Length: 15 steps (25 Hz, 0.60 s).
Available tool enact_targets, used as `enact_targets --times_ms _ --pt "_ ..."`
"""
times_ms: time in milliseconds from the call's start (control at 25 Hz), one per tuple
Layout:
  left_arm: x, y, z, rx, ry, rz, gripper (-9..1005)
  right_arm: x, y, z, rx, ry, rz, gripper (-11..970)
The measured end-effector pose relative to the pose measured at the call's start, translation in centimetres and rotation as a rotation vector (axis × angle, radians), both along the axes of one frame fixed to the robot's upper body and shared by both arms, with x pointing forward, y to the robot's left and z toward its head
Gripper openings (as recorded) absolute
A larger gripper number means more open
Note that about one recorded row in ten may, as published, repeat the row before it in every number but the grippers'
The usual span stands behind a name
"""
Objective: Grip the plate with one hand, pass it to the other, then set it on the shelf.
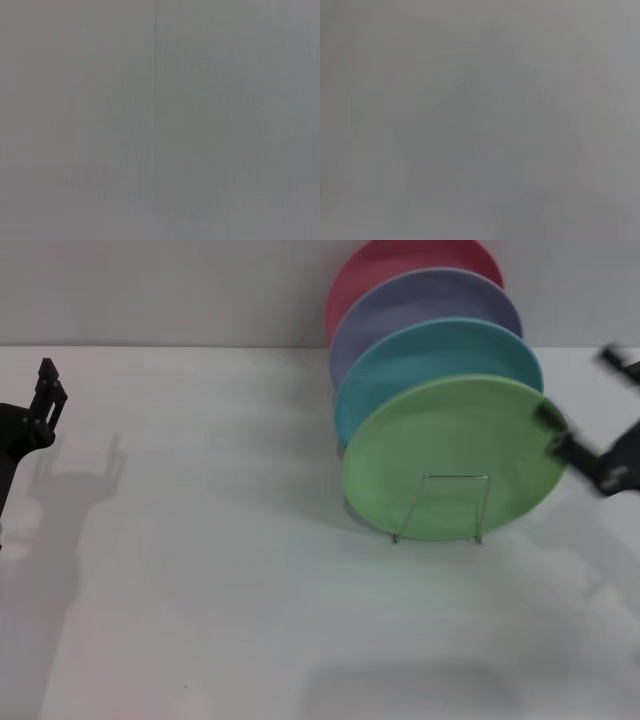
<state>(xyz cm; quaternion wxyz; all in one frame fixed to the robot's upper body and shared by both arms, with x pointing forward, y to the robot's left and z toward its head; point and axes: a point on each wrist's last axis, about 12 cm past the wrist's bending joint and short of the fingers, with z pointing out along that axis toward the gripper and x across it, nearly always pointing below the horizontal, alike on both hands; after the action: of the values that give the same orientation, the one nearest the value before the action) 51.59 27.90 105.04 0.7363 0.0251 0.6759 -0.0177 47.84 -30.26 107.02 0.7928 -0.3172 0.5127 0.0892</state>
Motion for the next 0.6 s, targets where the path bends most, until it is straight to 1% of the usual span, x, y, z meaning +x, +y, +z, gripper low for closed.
enact_targets --times_ms 40,80,120,160,280,320,360,480,520,600 --pt "0.0 0.0 0.0 0.0 0.0 0.0 723 -0.2 -0.5 0.2 0.038 -0.02 -0.035 588" --pt "0.0 0.0 0.0 0.0 0.0 0.0 723 -0.5 -1.4 0.5 0.098 -0.043 -0.101 634" --pt "0.0 0.0 -0.1 0.001 0.001 0.0 723 -1.0 -3.1 0.6 0.207 -0.078 -0.237 679" --pt "-0.2 0.2 -0.3 0.005 0.008 0.006 723 -1.0 -3.1 0.6 0.207 -0.078 -0.237 696" --pt "-0.3 0.3 -0.7 0.012 0.016 0.01 723 -1.9 -5.7 0.3 0.356 -0.098 -0.442 745" --pt "-0.4 0.5 -0.9 0.025 0.012 0.013 723 -2.3 -6.9 -0.2 0.434 -0.083 -0.538 762" --pt "-0.4 0.5 -0.9 0.025 0.012 0.013 723 -2.3 -6.9 -0.2 0.434 -0.083 -0.538 762" --pt "-0.4 0.7 -1.2 0.047 -0.01 0.011 722 -2.1 -8.2 -1.1 0.535 -0.033 -0.665 763" --pt "-0.3 0.7 -1.3 0.055 -0.016 0.008 722 -1.8 -8.5 -1.6 0.559 0.006 -0.703 763" --pt "-0.3 0.7 -1.4 0.063 -0.018 0.006 722 -1.6 -8.5 -1.7 0.565 0.018 -0.713 763"
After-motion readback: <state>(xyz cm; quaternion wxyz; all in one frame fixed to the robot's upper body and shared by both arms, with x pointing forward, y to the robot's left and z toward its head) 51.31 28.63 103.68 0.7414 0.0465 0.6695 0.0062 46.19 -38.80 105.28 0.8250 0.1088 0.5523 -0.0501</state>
